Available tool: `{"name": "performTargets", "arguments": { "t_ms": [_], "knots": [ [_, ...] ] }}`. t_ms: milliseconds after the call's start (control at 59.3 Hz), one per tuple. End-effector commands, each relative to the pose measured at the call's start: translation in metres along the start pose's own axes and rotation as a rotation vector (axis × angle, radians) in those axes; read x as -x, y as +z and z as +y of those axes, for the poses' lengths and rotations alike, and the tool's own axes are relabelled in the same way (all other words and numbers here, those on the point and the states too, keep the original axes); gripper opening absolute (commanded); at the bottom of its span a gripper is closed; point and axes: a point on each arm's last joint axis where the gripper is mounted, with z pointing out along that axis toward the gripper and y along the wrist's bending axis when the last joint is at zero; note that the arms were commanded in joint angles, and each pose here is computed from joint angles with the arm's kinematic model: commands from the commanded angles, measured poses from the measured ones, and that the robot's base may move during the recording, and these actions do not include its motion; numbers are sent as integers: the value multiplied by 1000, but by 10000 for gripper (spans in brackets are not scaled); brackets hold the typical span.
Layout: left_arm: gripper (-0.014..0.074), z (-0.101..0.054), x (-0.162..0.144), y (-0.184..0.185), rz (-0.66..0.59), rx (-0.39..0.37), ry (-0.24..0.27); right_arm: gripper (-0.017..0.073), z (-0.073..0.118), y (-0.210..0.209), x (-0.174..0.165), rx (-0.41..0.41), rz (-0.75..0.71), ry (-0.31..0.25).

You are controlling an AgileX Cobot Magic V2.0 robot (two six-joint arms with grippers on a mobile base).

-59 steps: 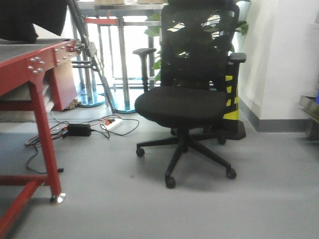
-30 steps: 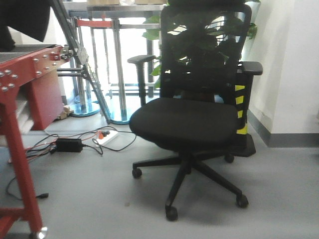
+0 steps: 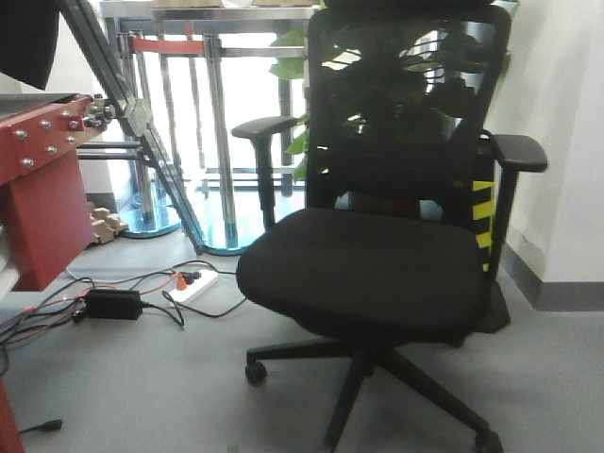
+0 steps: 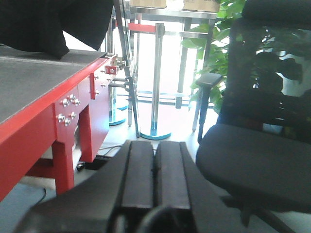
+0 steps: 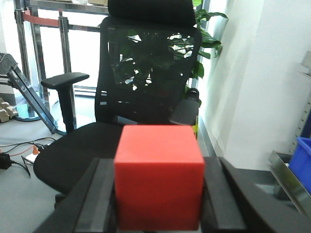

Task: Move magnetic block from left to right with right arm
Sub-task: 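Turn the base past the office chair toward the other carpeted area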

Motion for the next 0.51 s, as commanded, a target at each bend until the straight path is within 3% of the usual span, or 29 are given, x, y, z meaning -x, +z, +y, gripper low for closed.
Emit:
{"name": "performTargets", "arguments": {
  "t_ms": [0, 489],
  "knots": [
    [-116, -1, 5, -1, -88, -9, -5, 306, 0, -1, 17, -6, -105, -23],
    [-116, -1, 5, -1, -88, -9, -5, 306, 0, -1, 17, -6, -105, -23]
  ]
}}
